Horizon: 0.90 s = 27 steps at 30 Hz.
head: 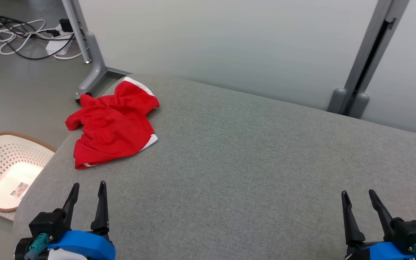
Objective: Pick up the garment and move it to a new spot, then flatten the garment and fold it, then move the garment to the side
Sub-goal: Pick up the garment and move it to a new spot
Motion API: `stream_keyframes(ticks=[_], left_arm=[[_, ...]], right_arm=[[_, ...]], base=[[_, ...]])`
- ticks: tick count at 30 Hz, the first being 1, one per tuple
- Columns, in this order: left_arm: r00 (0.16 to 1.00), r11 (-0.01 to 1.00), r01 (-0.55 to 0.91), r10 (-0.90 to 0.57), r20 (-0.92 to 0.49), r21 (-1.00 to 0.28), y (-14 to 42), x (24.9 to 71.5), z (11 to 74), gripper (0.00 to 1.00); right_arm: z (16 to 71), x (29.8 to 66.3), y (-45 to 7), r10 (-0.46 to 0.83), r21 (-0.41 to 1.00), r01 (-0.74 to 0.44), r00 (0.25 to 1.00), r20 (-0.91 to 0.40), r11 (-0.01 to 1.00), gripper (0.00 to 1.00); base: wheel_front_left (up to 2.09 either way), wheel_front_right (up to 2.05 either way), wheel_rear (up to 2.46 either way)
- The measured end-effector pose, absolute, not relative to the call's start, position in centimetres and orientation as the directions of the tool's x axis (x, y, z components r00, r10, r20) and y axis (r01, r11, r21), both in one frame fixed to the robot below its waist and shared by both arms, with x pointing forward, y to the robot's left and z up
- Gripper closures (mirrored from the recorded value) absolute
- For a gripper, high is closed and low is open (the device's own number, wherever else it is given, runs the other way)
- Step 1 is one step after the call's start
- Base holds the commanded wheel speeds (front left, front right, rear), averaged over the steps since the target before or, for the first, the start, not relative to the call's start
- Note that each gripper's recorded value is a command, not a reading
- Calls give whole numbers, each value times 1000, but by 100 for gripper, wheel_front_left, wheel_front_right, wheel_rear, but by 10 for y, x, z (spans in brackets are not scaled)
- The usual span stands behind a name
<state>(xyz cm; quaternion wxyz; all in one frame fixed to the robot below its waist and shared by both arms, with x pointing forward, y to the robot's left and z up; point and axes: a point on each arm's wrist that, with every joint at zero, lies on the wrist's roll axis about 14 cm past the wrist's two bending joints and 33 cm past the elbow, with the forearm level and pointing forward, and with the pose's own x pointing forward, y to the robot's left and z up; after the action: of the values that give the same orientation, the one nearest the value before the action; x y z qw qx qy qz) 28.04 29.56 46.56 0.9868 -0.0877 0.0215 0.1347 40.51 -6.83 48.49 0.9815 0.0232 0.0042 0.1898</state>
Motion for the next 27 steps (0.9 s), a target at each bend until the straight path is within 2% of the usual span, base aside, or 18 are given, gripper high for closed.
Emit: stream_keyframes(ticks=[18, 23, 27], left_arm=[[944, 924, -330, 325, -55, -195, 310, 275, 470, 0], [916, 898, -380, 399, 48, -220, 332, 284, 505, 0], [904, 894, -402, 422, 74, -196, 345, 300, 527, 0]], right_arm=[[479, 408, -57, 403, 43, -402, 915, -19, 914, 0], [472, 410, -59, 400, 51, -398, 916, -39, 916, 0], [466, 417, -60, 395, 51, -392, 917, -52, 918, 0]], base=[[0, 0, 0], [0, 0, 0], [0, 0, 0]])
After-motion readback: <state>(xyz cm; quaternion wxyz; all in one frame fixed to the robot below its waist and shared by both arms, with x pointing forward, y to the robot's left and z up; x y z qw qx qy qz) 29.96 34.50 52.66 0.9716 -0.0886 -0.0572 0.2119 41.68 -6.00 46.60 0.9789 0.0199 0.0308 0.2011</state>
